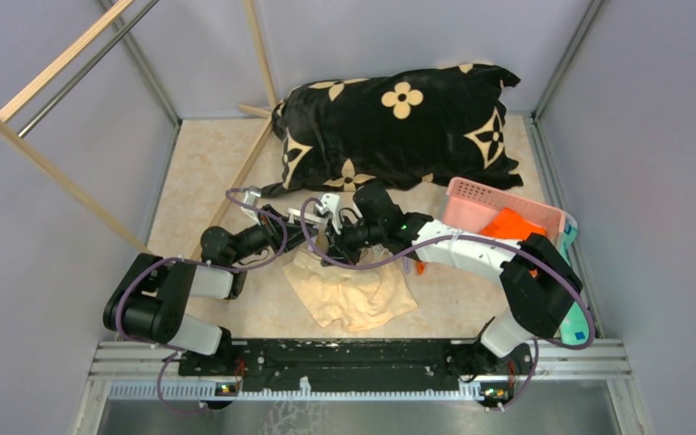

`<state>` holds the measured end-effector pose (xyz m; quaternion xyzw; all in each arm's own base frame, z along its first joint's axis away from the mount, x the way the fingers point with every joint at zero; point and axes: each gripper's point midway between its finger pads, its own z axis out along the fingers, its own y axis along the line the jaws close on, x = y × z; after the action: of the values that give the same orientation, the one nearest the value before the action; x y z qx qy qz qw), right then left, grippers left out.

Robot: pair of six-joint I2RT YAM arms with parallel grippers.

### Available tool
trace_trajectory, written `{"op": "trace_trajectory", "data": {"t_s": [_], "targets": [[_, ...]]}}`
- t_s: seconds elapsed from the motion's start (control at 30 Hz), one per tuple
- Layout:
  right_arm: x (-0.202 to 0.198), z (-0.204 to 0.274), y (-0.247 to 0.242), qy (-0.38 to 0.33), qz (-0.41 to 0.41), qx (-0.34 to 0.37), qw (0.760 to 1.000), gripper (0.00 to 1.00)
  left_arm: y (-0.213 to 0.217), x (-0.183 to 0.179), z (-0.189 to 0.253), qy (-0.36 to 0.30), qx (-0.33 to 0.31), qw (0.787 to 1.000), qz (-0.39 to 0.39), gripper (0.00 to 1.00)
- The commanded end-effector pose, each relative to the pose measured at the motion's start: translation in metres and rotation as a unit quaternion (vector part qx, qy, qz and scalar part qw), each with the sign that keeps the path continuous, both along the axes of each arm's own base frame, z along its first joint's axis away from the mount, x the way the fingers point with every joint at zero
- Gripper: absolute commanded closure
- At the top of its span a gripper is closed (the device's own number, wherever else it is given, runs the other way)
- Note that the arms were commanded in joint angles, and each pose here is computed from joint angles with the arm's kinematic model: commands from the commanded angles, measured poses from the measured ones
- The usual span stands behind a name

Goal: Clip the underwear to the hanger
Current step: Clamp the underwear onto the hanger.

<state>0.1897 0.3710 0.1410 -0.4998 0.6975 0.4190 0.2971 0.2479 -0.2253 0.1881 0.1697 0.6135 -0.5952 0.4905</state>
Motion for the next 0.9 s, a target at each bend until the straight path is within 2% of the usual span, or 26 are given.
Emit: {"op": "trace_trajectory", "data": {"t_s": [0.0,0.67,0.87], "targets": [[0.001,0.031,0.009,-0.032,0.016,0.038,0.999,1.00,0.000,-0.014,0.051,-0.144,-0.036,0.989,-0.012,1.00],[0.019,0.039,0.002,-0.064,-0.046,0.046,0.996,1.00,0.000,-0.014,0.051,-0.142,-0.037,0.989,-0.013,1.00],[0.020,0.032,-0.003,-0.059,-0.051,0.028,0.997,1.00,0.000,-0.013,0.051,-0.142,-0.037,0.989,-0.013,1.00]]}}
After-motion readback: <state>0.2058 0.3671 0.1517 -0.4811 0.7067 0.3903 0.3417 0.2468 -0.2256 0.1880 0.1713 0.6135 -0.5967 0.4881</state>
